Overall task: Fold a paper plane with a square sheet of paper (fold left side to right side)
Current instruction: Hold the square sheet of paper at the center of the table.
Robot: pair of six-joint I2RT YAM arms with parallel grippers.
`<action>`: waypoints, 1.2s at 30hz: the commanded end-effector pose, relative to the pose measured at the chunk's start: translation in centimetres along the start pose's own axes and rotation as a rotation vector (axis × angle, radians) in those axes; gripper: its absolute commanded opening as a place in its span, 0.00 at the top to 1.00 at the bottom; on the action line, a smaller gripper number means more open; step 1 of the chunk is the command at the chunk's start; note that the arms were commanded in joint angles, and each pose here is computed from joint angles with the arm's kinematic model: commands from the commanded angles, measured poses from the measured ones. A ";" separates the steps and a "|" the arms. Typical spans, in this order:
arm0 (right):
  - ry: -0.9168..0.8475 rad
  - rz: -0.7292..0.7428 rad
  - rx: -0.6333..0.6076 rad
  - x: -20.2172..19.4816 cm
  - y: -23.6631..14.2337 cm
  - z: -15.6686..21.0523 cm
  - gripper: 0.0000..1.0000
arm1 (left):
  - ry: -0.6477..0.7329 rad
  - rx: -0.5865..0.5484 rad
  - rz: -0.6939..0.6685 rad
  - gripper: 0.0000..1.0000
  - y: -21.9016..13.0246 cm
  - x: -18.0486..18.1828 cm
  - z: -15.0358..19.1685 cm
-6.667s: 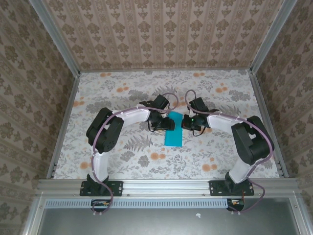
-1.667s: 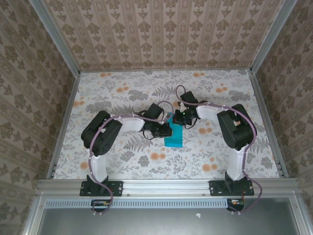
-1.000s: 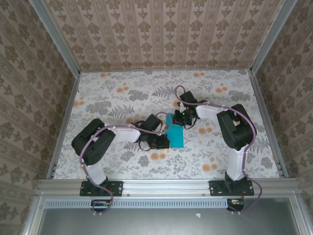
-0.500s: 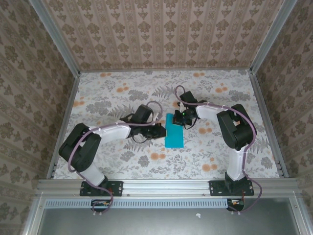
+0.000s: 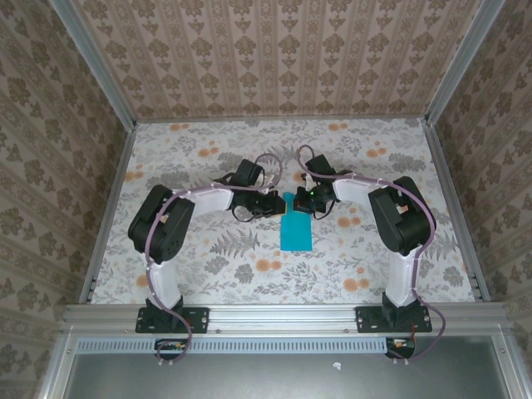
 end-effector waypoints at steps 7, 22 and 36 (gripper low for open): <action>0.003 0.101 0.055 -2.5 1.0 1.7 1.00 | 0.028 0.070 0.009 0.89 2.3 0.3 -0.1; -0.013 0.106 0.054 -2.2 0.9 1.8 1.00 | -0.035 0.123 -0.116 0.90 3.4 3.4 2.1; -0.079 -0.011 -0.055 1.9 -2.6 -0.9 0.95 | -0.069 0.158 -0.165 0.91 4.0 4.5 4.5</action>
Point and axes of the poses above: each hand's point on the last joint's axis, 136 mm out from that joint toward the fingers, its own y axis out along the fingers, its own x axis along the line the jaws close on, z = x × y, the point moved 1 cm from there along -y, back along the fingers, and after that the axes turned 14 degrees about y, right-handed, at the moved point
